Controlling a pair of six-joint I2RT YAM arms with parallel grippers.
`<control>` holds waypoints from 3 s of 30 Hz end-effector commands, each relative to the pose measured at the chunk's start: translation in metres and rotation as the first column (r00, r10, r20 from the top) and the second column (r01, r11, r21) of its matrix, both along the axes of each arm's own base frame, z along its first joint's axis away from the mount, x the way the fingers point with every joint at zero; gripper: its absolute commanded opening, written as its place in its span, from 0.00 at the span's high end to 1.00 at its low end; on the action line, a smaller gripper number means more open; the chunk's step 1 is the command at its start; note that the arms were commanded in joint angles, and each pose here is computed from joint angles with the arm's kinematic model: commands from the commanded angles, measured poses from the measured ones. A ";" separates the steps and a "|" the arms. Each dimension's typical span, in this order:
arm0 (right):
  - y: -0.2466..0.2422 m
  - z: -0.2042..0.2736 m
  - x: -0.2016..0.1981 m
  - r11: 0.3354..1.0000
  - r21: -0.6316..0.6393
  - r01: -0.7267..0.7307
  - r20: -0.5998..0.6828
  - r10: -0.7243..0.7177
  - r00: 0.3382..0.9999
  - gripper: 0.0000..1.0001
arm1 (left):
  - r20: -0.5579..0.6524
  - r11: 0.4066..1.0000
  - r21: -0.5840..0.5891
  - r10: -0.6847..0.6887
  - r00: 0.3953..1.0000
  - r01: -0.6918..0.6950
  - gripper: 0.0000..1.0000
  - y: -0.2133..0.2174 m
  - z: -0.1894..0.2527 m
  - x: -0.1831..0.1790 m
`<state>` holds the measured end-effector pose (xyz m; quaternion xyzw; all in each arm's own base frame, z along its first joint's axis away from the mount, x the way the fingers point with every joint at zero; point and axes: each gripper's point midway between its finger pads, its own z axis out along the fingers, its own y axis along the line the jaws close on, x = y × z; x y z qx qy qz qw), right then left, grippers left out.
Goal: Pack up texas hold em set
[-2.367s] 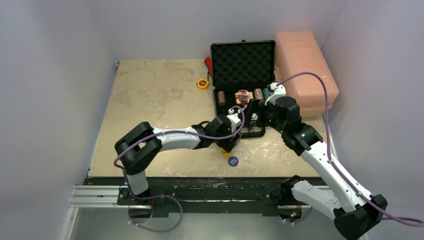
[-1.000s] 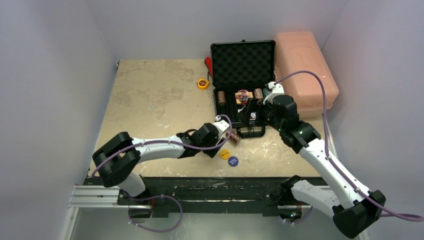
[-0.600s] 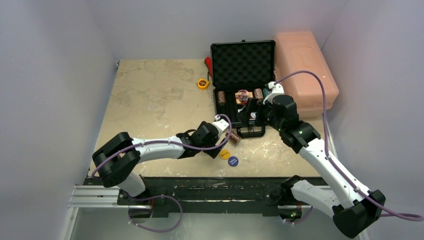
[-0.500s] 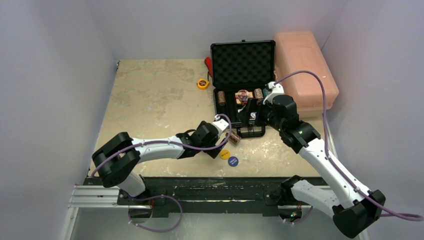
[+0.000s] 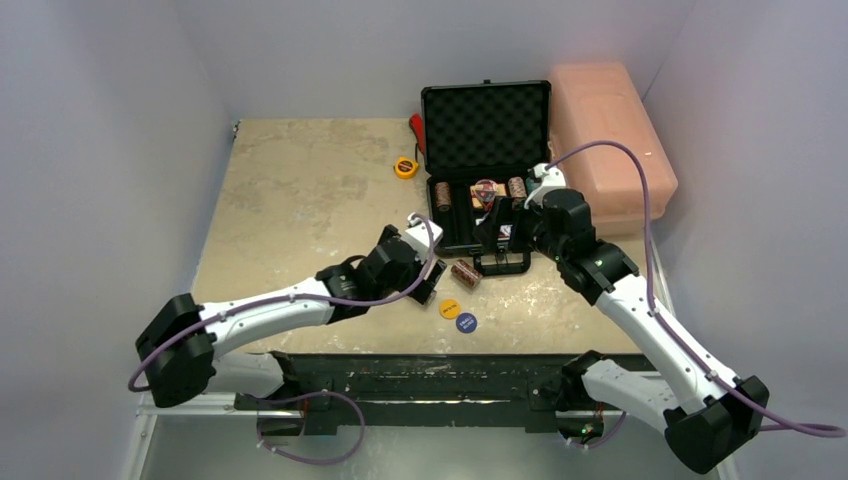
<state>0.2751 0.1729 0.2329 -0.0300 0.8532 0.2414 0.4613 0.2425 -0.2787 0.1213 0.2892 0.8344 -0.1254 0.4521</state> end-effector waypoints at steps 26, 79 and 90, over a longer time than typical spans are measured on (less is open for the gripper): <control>0.052 -0.022 0.016 0.971 -0.001 -0.241 -0.058 0.241 0.969 0.01 | 0.162 0.917 0.236 0.289 0.943 -0.321 0.03 0.154 0.138 -0.029; 0.159 -0.166 -0.031 0.718 -0.384 -0.581 -0.377 0.452 0.808 0.20 | 0.195 0.768 0.205 0.576 0.794 -0.607 0.02 0.228 0.122 -0.021; 0.162 -0.189 -0.038 0.679 -0.434 -0.592 -0.410 0.436 0.801 0.29 | 0.192 0.756 0.168 0.605 0.773 -0.633 0.02 0.231 0.125 -0.020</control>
